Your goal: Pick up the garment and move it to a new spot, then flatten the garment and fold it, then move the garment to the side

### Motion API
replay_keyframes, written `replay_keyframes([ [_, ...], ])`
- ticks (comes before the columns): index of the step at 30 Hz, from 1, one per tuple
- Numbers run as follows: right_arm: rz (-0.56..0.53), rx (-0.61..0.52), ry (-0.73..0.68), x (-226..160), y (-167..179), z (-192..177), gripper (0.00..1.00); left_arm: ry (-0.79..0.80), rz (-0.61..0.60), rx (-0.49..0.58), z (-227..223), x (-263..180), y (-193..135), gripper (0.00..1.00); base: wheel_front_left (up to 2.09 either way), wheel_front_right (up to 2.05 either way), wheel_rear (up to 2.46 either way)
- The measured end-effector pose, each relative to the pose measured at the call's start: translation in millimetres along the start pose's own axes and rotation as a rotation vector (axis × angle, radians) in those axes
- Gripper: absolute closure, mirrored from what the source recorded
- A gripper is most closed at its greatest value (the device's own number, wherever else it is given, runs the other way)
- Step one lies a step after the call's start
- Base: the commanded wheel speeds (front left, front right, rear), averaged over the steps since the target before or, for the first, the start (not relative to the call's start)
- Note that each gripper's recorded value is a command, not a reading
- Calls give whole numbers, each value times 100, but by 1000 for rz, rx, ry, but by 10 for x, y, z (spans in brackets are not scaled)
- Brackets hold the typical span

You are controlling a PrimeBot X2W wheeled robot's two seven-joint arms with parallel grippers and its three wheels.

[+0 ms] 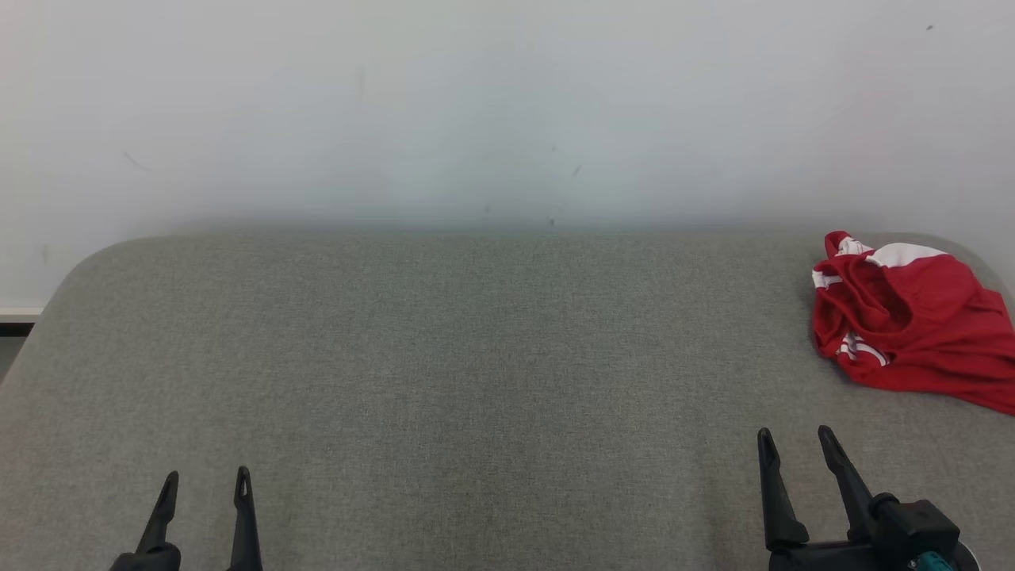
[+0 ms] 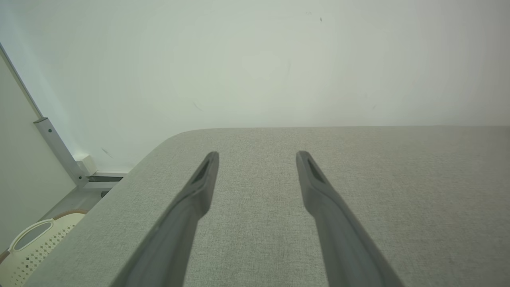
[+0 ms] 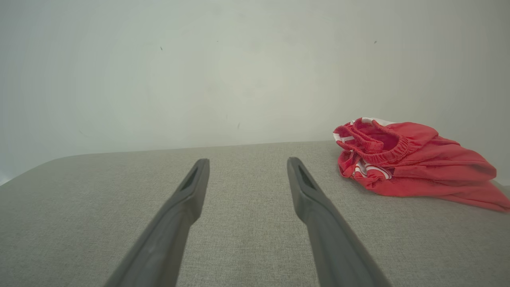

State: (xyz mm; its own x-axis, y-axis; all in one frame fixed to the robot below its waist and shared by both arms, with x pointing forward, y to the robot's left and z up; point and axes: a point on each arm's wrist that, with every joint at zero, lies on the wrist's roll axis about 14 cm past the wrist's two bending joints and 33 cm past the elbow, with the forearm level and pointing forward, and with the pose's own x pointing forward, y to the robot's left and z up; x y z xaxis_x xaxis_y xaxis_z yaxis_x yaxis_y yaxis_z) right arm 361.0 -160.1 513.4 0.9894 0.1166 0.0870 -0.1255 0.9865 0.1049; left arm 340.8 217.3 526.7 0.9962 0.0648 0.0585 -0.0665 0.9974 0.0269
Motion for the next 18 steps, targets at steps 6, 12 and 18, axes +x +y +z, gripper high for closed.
replay_keyframes([
  [6, -8, 6, 52, -66, -16, -160, 100, 39, -7, -17, -126, -31, -57, 100, 0, 0, 0],
  [12, -55, 89, 109, -116, -122, -295, 100, 85, -5, -115, -244, -56, -107, 100, 0, 0, 0],
  [18, -100, 199, 116, -79, -225, -285, 100, 113, -1, -233, -292, -28, -135, 100, 0, 0, 0],
])
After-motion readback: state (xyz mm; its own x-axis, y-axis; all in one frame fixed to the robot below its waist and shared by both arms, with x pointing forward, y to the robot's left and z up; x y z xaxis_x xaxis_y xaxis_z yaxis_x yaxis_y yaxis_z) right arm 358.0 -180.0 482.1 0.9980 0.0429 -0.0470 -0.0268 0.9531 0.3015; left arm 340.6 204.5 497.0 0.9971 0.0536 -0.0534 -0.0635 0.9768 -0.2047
